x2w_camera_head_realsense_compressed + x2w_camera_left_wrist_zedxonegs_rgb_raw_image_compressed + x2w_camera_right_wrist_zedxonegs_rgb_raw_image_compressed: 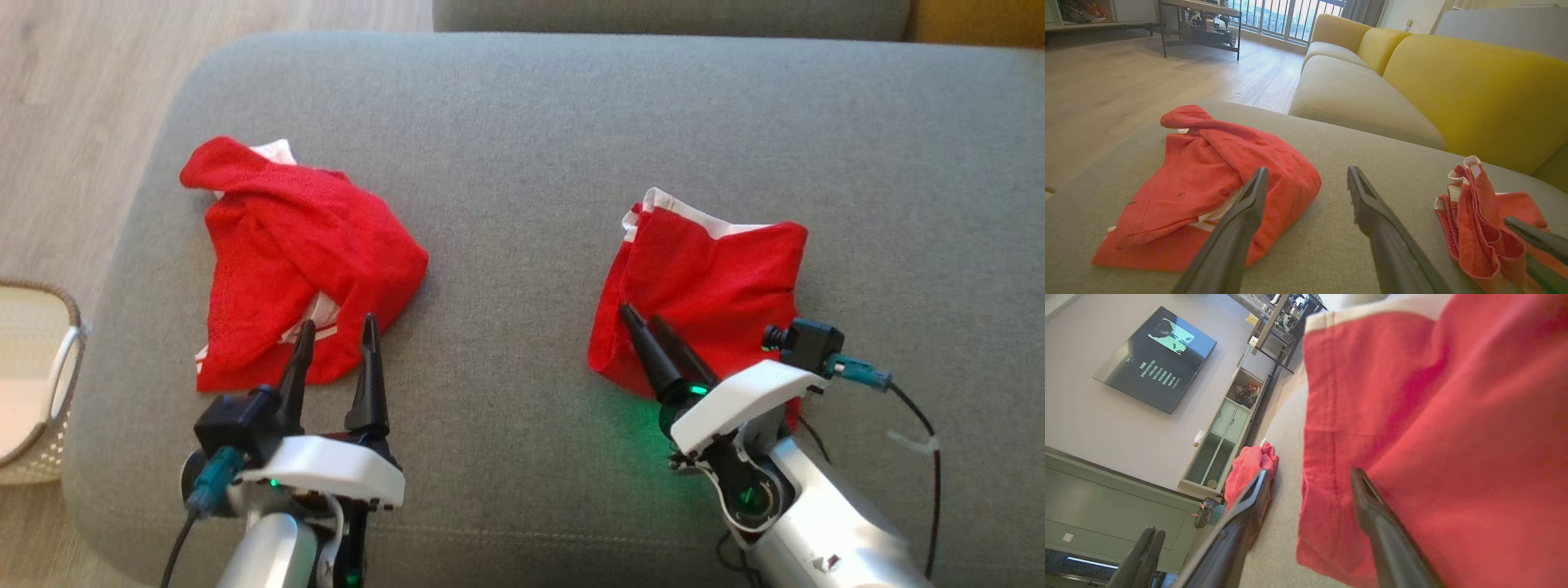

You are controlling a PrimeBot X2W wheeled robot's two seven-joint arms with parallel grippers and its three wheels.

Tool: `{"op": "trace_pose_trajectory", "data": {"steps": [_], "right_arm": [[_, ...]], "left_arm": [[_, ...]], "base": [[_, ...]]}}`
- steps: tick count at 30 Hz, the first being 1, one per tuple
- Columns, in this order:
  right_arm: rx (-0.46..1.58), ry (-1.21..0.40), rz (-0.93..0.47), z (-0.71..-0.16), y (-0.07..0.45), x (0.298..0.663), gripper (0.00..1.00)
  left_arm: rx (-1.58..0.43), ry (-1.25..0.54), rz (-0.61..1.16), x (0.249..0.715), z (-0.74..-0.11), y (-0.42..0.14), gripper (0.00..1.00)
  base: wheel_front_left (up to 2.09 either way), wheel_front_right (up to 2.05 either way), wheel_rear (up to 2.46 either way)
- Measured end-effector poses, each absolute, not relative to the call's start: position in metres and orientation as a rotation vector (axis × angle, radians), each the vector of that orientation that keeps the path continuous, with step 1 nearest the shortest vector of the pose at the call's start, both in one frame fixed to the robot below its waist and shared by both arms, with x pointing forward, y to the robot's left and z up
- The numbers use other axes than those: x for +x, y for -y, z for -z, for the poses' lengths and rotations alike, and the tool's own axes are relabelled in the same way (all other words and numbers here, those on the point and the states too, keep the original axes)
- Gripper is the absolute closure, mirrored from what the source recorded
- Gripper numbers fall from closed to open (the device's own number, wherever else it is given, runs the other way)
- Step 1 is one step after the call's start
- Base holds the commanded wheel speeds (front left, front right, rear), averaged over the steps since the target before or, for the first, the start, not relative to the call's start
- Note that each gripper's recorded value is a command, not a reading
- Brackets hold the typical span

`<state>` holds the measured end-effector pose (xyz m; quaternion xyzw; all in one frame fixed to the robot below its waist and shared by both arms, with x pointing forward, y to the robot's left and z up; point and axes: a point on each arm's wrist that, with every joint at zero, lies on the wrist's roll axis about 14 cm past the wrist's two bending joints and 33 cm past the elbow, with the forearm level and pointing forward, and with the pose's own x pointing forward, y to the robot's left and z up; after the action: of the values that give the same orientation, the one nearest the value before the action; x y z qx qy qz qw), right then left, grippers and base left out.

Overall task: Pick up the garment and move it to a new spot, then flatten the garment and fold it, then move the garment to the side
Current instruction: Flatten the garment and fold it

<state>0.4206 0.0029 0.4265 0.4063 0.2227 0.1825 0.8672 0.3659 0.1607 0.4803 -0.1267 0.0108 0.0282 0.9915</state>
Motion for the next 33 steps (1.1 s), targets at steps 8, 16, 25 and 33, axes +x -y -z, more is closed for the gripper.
{"op": "trace_pose_trajectory", "data": {"steps": [8,16,25,33], "right_arm": [[0.754,-0.264,-0.379,-0.471,0.033,0.434,0.0],[0.511,-0.029,-0.306,-0.514,0.104,0.441,0.0],[0.175,0.132,-0.161,-0.535,0.175,0.414,0.0],[0.097,0.166,-0.088,-0.537,0.182,0.39,0.0]], "left_arm": [[-0.262,0.01,-0.041,0.357,-0.49,-0.158,0.0],[-0.259,0.061,-0.015,0.359,-0.506,-0.152,0.0],[-0.268,0.09,0.018,0.364,-0.517,-0.143,0.0],[-0.253,0.089,0.039,0.366,-0.517,-0.137,0.0]], "base": [[0.0,0.0,0.0],[0.0,0.0,0.0],[0.0,0.0,0.0],[0.0,0.0,0.0]]}}
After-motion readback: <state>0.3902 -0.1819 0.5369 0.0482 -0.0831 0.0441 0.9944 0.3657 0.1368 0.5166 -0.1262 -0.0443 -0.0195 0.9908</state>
